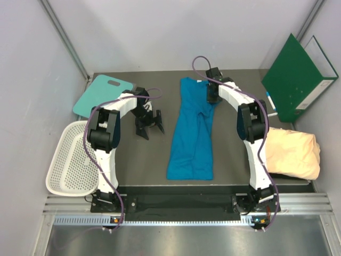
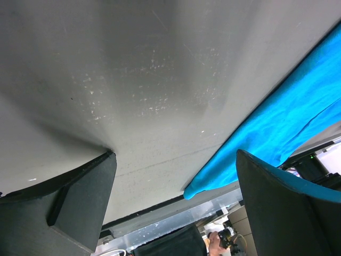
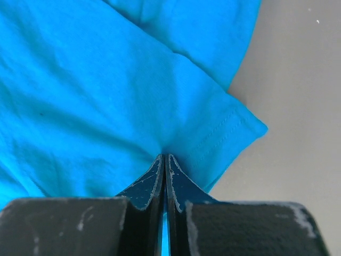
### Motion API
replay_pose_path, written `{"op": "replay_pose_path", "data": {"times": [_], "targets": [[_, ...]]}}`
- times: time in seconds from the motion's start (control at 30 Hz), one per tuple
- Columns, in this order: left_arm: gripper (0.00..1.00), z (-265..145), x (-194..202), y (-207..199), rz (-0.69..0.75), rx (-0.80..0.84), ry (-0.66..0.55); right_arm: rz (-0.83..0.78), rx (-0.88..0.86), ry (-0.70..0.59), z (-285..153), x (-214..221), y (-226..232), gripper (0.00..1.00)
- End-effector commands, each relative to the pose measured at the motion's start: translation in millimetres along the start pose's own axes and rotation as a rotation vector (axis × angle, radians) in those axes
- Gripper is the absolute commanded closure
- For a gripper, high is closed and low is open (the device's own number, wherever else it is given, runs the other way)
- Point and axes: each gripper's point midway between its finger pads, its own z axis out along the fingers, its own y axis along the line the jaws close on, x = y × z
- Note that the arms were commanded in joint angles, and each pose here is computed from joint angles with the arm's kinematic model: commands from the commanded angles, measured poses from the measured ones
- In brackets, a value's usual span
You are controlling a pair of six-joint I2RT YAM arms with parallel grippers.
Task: Fold and stack the t-shirts
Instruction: Rotate the tshirt 90 degrees
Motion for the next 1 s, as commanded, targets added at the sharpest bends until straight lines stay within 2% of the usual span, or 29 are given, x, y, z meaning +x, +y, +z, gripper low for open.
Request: {"op": "replay_pose_path", "data": {"times": [0.0,0.23,0.47,0.63,0.97], "targets": [[0.01,19,-15,7,0.044,-0.012,-0.029,0.038,0.033,-0.071,-36,-24,-16,1.00],[0.01,17,-16,4,0.042,-0.001,-0.038,0.127,0.037,-0.117,-45,-32,-37,1.00],[0.01,18,-16,2,0.038,0.005,-0.039,0.199,-0.004,-0.067,-11,-27,-53,1.00],[0.01,19,-16,0,0.038,0.009,-0.034,0.156,-0.098,0.007,29,-17,-27,1.00],[0.01,18,-14,2,0.031,-0.006,-0.024,0.133,-0.212,0.010,52,-23,10,1.00]]}}
